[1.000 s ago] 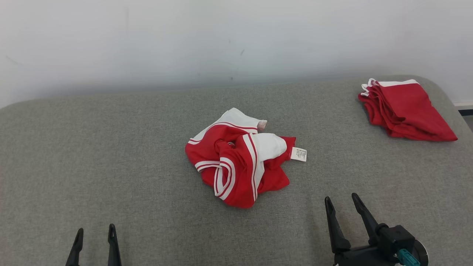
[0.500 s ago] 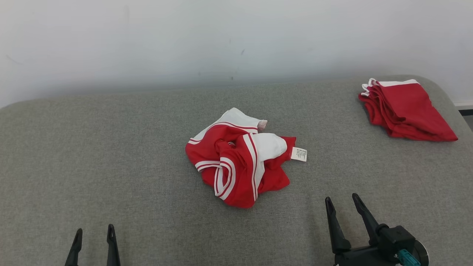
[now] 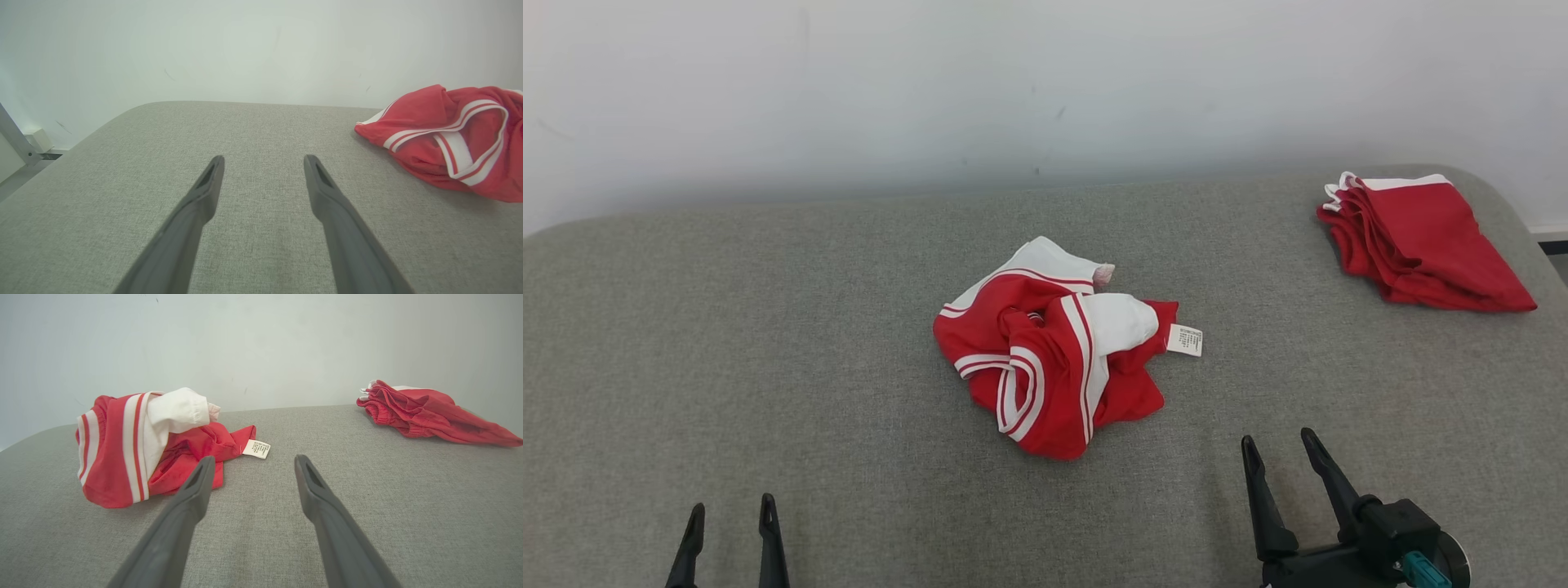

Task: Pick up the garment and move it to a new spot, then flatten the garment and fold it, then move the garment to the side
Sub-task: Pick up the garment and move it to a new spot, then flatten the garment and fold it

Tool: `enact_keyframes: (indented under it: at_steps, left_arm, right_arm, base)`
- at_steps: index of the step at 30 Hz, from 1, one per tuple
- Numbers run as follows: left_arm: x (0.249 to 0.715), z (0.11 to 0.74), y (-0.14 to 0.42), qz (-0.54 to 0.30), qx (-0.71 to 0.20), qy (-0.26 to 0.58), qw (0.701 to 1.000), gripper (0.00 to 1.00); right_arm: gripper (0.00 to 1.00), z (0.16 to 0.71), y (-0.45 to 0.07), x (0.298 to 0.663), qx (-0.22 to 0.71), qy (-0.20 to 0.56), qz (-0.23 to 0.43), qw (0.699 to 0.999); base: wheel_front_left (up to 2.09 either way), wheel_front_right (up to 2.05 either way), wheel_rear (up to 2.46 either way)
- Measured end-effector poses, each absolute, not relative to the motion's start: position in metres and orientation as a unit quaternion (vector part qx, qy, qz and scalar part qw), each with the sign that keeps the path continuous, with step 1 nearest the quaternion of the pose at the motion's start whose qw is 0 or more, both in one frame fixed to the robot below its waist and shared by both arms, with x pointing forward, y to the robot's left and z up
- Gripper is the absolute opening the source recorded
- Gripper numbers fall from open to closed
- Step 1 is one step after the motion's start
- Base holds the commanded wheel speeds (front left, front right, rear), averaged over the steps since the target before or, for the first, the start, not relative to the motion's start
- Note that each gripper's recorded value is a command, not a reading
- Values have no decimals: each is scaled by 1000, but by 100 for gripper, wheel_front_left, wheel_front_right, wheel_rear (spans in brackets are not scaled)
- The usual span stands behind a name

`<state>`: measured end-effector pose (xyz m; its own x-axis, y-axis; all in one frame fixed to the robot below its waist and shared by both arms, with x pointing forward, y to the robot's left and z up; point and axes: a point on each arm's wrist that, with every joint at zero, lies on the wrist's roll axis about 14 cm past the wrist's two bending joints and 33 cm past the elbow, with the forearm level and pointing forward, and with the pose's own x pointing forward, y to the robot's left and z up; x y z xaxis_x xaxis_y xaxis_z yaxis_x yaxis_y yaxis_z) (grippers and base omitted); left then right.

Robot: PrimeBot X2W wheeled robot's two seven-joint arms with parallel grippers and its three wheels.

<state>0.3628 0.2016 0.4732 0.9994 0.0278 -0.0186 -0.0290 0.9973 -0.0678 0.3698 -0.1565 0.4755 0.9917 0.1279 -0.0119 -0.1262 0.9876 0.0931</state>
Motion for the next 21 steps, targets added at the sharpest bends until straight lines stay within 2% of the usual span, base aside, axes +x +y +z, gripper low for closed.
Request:
enact_keyframes:
  at_steps: [13, 21]
  left_arm:
    - [364, 472, 200, 14, -36, 10, 999, 100]
    - [385, 485, 160, -50, -53, -9, 997, 100]
  right_arm:
    - [100, 473, -157, 371, 46, 12, 63, 997]
    - [100, 471, -156, 374, 47, 16, 65, 997]
  base:
    - [0, 0, 0]
    - [0, 0, 0]
